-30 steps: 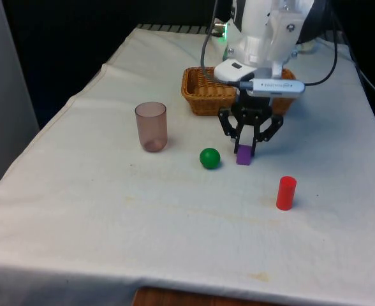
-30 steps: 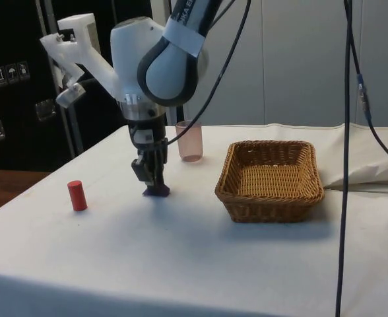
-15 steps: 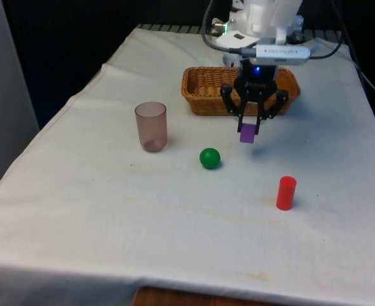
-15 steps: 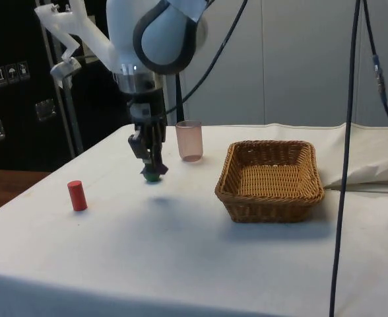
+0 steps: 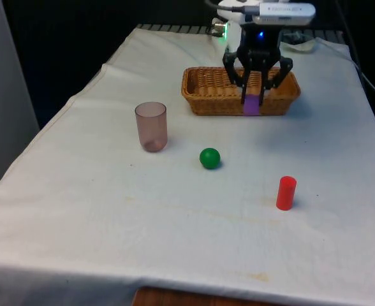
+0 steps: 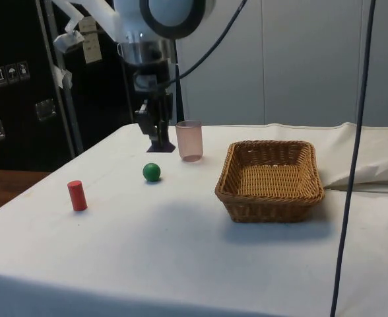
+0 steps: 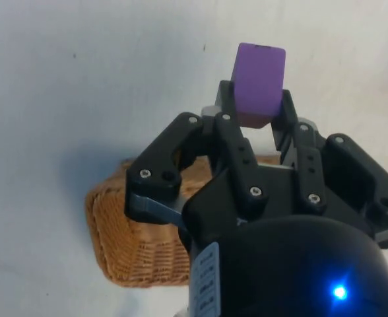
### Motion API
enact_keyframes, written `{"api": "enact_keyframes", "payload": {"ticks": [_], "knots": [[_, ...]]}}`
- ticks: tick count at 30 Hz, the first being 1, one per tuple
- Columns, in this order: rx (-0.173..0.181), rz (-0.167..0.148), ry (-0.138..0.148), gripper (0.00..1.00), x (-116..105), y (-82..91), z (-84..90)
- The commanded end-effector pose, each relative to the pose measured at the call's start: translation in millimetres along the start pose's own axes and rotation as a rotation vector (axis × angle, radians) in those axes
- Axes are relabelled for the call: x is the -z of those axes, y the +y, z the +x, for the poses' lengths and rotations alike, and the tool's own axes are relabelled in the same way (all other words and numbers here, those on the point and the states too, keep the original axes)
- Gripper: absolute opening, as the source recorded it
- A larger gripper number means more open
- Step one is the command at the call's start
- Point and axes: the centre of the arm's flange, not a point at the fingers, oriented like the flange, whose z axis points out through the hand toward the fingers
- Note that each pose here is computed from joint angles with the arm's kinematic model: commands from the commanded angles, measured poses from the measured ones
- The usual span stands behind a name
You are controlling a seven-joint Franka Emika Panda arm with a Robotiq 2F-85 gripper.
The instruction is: Pick up the triangular block and place it into the basket.
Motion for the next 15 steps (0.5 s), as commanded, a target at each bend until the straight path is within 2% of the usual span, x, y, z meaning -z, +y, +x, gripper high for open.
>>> {"api": "enact_keyframes", "payload": {"ticks": [1, 5, 6, 7, 12, 13, 15], "knots": [[0.002, -0.003, 0.003, 0.33, 3.6, 0.2, -4.8], [0.007, 0.002, 0.006, 0.33, 10.6, 0.2, -17.4], [0.005, 0.005, -0.001, 0.33, 7.7, 0.3, -13.8], [0.007, 0.002, 0.006, 0.33, 10.6, 0.2, -17.4], [0.014, 0.008, 0.007, 0.33, 16.5, -0.1, -33.5], [0.012, 0.010, -0.003, 0.33, 14.1, 0.5, -29.3], [0.017, 0.010, 0.007, 0.33, 18.3, 0.3, -42.0]]}}
